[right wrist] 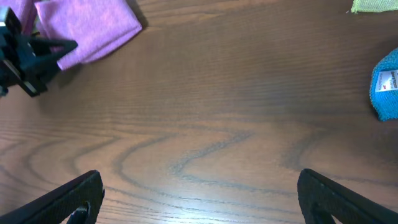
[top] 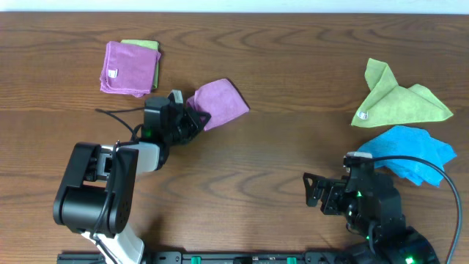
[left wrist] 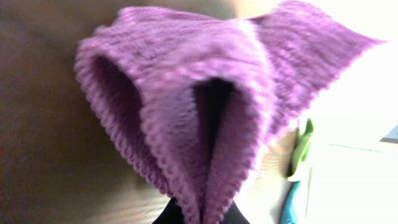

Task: Fold the cloth
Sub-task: 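Carry the folded purple cloth with the left gripper to the top-left stack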

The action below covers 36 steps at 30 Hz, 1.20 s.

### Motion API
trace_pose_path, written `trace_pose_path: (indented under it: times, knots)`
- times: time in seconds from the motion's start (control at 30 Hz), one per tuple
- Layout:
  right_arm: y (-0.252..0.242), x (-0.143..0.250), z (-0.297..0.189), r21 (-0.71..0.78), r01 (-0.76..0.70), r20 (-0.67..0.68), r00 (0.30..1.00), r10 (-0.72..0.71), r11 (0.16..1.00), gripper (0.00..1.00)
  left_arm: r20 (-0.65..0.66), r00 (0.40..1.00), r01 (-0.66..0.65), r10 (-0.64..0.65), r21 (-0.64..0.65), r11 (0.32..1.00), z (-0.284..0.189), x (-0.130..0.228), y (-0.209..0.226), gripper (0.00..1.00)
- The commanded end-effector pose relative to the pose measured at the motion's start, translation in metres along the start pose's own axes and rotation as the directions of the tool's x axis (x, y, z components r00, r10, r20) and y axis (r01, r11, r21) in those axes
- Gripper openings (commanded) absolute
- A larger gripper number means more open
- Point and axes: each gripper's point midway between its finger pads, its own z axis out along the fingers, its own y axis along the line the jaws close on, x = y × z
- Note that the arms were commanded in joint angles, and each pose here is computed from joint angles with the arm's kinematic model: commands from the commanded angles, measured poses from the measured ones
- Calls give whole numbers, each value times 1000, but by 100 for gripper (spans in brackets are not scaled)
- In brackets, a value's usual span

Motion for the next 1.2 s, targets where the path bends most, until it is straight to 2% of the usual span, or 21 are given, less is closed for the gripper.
trace_pose_path:
  times: [0.0,0.07,0.17,0.3,0.43,0.7,1.07,1.17]
  knots:
    - [-4,0,0,15,-20,7,1000,20,1000,99,87,991,-111,101,122,986,-9,-42,-68,6]
    - [-4,0,0,15,-20,7,1000,20,1000,99,154,980,-148,128,129,981,-18,-71,-101,6]
    - [-4,0,0,15,-20,7,1000,20,1000,99,218,959,-186,178,16,982,-34,-117,-126,6]
    - [-4,0,0,15,-20,7,1000,20,1000,99,317,902,-242,293,-192,951,-69,-170,-138,6]
    - [-4,0,0,15,-20,7,1000,20,1000,99,436,837,-216,330,-291,932,-105,-214,-141,6]
    - [-4,0,0,15,-20,7,1000,20,1000,99,523,758,-130,390,-465,876,-135,-255,-100,6]
    - [-4,0,0,15,-19,7,1000,19,1000,99,518,765,-69,383,-525,848,-99,-275,-40,6]
    - [-4,0,0,15,-20,7,1000,20,1000,99,496,784,-56,373,-542,839,-88,-272,-22,6]
